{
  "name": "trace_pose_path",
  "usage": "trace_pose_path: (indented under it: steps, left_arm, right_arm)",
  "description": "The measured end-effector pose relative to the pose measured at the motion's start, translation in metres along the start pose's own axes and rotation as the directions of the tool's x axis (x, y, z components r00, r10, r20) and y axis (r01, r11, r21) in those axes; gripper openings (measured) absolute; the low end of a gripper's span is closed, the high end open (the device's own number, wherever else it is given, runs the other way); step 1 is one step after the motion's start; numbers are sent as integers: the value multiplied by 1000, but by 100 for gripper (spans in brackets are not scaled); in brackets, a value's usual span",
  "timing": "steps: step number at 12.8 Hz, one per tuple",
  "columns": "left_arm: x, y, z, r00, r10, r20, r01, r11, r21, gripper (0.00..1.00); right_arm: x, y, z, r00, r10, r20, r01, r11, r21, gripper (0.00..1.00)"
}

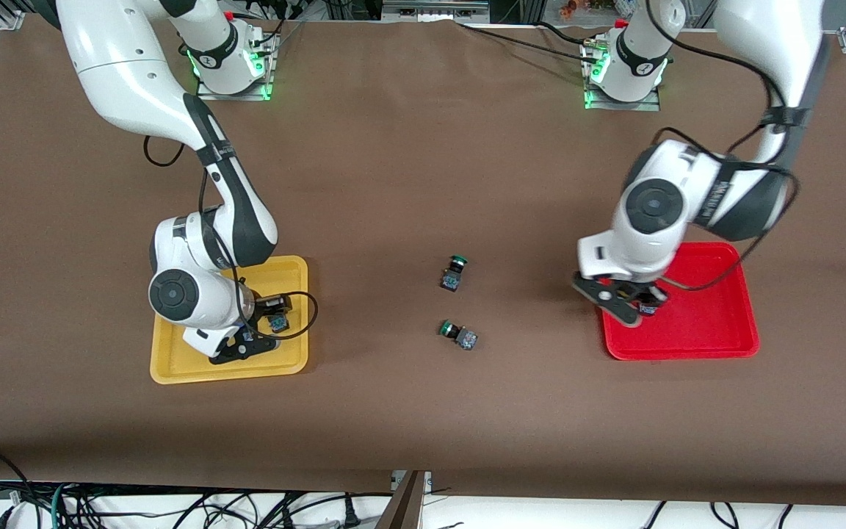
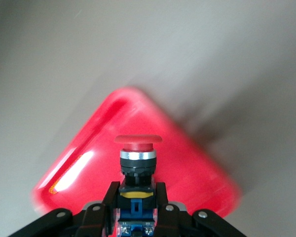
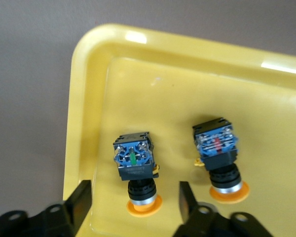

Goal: Place red and yellow buttons in trays
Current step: 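Lower the red button into the red tray while the right gripper releases orange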

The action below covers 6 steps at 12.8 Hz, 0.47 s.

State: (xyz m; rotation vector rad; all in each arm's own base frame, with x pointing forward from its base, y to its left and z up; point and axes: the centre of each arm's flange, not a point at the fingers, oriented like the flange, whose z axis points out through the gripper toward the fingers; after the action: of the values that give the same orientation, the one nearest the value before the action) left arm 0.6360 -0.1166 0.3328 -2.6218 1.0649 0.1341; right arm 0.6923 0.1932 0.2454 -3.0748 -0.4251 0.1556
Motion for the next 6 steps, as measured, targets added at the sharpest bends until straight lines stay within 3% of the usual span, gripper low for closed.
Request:
trace_pose_path:
  steps: [1,4,6]
  left_arm:
    - [-23,-29,21,1000,-9,30,10,1000,-16,33]
    - [-78,-75,92,992,-78,100,88,991,-97,33]
    - [-90,-87,123,989,-121,88,131,984,-123,33]
  right_arm:
    - [1,6,-11,1000,-2,-16,2,1000,-7,99]
    - [-6,7,-71,999,18,-45,-19,1000,-9,100]
    - [-21,-5,-129,996,79,-50,-80,997,-1,100]
